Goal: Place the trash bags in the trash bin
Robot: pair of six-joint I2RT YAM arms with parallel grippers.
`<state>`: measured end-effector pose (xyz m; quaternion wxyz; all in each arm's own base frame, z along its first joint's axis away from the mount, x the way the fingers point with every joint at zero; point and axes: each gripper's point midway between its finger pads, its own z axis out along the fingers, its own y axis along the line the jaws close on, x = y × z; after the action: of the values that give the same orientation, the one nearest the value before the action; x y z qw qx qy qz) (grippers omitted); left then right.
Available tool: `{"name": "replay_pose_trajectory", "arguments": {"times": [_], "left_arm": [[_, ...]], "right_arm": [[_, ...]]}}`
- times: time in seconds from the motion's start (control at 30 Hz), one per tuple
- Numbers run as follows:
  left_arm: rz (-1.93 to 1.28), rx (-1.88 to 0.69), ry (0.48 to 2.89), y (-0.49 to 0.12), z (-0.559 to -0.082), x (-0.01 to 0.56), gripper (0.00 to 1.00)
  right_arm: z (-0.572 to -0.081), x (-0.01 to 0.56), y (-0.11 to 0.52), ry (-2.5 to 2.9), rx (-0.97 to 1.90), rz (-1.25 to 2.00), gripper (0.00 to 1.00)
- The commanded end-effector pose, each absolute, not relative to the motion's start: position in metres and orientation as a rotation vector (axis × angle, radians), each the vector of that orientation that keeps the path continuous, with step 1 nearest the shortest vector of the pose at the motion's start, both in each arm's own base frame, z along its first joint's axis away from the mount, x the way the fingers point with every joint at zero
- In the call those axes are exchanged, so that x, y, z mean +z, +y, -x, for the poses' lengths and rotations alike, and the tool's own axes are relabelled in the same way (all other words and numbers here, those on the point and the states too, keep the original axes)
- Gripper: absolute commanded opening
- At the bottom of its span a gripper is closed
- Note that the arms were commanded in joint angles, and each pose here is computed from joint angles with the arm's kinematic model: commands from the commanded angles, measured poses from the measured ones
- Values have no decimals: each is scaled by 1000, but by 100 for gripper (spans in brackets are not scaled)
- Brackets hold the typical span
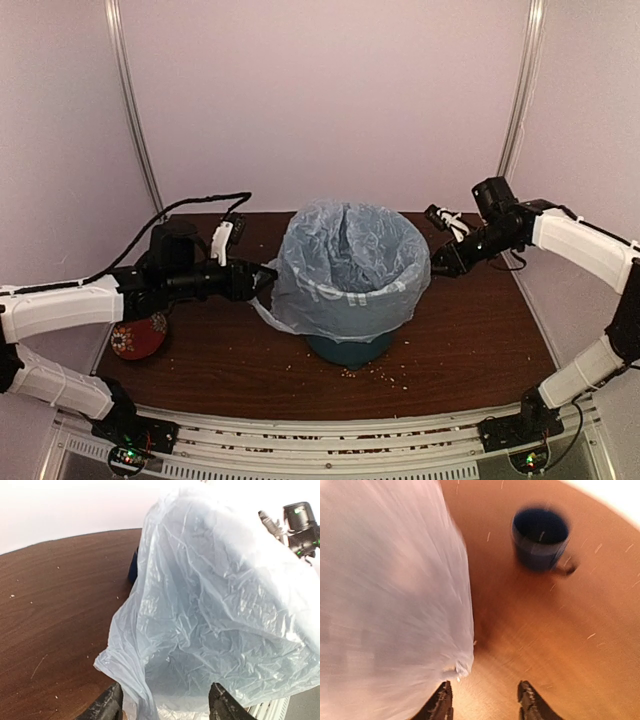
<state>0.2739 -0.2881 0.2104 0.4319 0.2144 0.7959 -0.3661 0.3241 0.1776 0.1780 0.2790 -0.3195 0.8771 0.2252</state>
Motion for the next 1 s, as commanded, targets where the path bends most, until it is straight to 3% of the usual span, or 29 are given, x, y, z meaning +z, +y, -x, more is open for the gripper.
{"name": "replay_pose_trajectory", "arguments": {"times": [0.0,0.2,0.3,0.43,0.67,0.77,0.97], "left_arm": [[-512,-843,1978,-281,-281,222,61],[-469,-758,1947,-266,-285,245,63],[-557,-883,1944,-280,-268,250,70],[-493,-918,1929,-273,-261,253,70],[-379,-573,1942,-246,-330,262,71],[-403,-560,1937,-264,-359,262,70],[-508,-665,1935,-306,-380,240,67]], "right_arm": [[-327,219,164,2322,487,827,47],[-347,295,163,2187,425,760,49],[-354,334,174,2095,448,753,49],[-350,359,207,2009,476,837,40],[-326,353,290,1960,533,1105,5],[-315,336,314,1952,513,1255,0],[-301,292,338,1955,462,1546,0]]}}
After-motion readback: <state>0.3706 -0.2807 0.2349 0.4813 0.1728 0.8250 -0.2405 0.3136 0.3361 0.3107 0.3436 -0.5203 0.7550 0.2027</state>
